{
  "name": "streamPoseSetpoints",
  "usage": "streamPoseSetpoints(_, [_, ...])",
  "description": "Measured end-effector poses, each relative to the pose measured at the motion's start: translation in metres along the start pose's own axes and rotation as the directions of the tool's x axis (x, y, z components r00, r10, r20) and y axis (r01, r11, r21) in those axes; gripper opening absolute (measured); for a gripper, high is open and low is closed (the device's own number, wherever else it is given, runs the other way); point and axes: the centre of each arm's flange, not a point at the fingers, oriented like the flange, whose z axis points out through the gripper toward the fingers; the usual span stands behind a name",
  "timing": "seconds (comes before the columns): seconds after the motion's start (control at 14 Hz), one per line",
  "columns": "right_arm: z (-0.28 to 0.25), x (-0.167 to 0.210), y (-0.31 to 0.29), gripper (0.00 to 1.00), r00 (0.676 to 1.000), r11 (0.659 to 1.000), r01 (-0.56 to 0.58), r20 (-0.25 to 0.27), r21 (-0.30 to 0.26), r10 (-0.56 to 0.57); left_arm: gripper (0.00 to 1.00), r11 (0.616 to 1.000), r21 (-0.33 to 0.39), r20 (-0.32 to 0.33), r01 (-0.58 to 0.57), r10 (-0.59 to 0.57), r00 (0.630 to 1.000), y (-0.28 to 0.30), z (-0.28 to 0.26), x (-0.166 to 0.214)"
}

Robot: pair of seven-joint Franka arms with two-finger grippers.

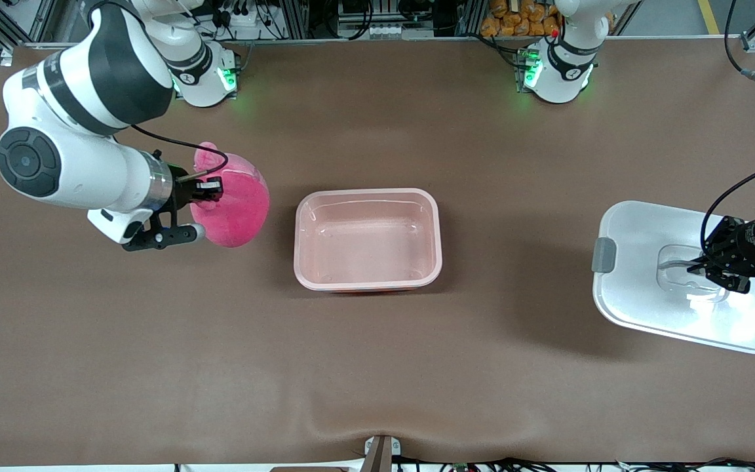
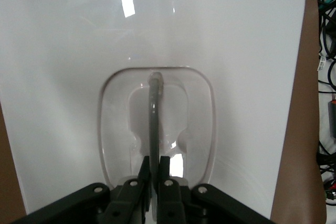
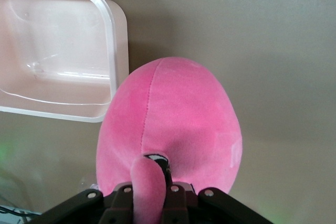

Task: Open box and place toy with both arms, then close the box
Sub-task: 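Carry the pink toy over the pink box base with the right gripper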

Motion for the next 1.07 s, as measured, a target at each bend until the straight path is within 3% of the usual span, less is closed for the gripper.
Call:
streamPoseSetpoints(0.57, [0.005,0.013,-0.047,0.11,0.998,0.998,-0.058,-0.033,0.007,0.058,0.07,1.000,-0.007,-0.001,0.019,-0.019,1.000,0.016,0.005,-0.063])
streamPoseSetpoints(0.86, [0.006,0.023,-0.067,0.11,0.994,0.993,-0.077,-0.072,0.092,0.084,0.07,0.999,-0.003,-0.002,0.034,-0.034,0.999,0.019,0.008,-0.079])
streamPoseSetpoints(1.07, [0.014,0.030,-0.092,0.11,0.989,0.989,-0.095,-0.100,0.117,0.107,0.07,1.000,0.006,-0.001,0.027,-0.027,1.000,0.021,0.014,-0.085])
